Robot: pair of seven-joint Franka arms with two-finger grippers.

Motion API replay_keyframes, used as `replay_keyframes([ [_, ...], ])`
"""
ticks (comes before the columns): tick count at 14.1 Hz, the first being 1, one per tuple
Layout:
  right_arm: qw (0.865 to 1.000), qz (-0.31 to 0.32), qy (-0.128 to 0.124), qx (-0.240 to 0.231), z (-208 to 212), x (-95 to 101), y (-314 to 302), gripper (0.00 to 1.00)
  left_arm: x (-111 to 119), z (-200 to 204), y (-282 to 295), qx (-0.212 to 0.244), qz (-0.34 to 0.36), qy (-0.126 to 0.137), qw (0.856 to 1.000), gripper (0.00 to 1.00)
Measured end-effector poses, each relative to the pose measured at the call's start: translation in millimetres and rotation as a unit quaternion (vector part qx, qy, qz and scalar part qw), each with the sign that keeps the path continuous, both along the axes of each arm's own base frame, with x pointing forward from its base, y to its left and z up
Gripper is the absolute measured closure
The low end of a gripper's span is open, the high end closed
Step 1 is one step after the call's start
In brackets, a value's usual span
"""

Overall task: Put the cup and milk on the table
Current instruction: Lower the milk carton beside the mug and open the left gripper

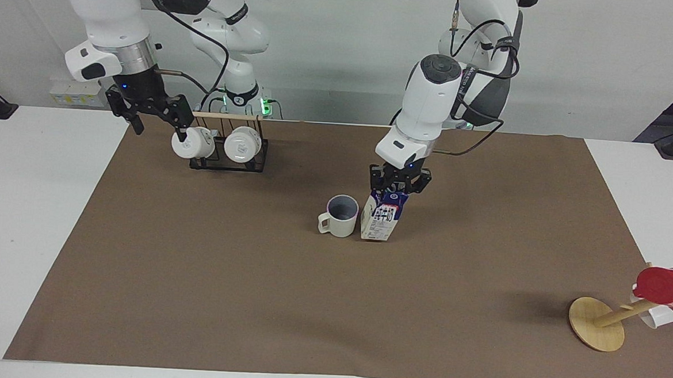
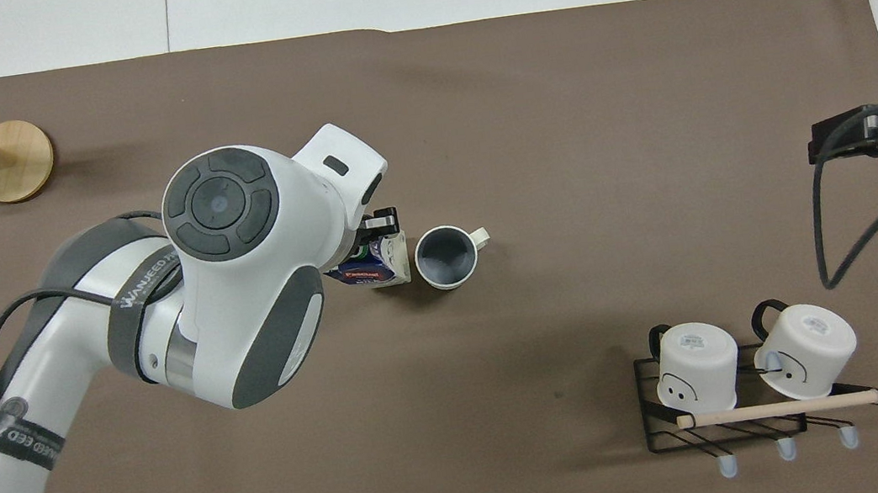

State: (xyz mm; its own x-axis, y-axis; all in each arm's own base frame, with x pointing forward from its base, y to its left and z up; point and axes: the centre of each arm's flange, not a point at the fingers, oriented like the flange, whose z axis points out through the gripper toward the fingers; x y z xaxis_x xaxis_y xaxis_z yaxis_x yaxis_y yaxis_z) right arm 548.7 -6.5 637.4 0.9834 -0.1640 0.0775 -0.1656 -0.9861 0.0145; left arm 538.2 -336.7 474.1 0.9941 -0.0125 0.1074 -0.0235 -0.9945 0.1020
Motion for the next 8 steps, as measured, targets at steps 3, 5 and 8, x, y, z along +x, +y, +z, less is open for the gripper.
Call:
replay_keyframes([
  [3, 1.0, -0.018, 0.002, 0.001, 25, -15.3, -19, 0.0, 0, -3, -1, 0.001, -0.001, 0.002, 1.0, 0.53],
  [5, 0.999, -0.032, -0.004, 0.003, 36, -24.7, -35, 0.0, -1, -8, -5, 0.003, -0.004, 0.005, 1.0, 0.53],
  [8, 0.999, -0.042, 0.001, 0.005, 40, -36.2, -46, 0.0, -3, -15, -8, 0.007, -0.007, 0.01, 1.0, 0.49],
])
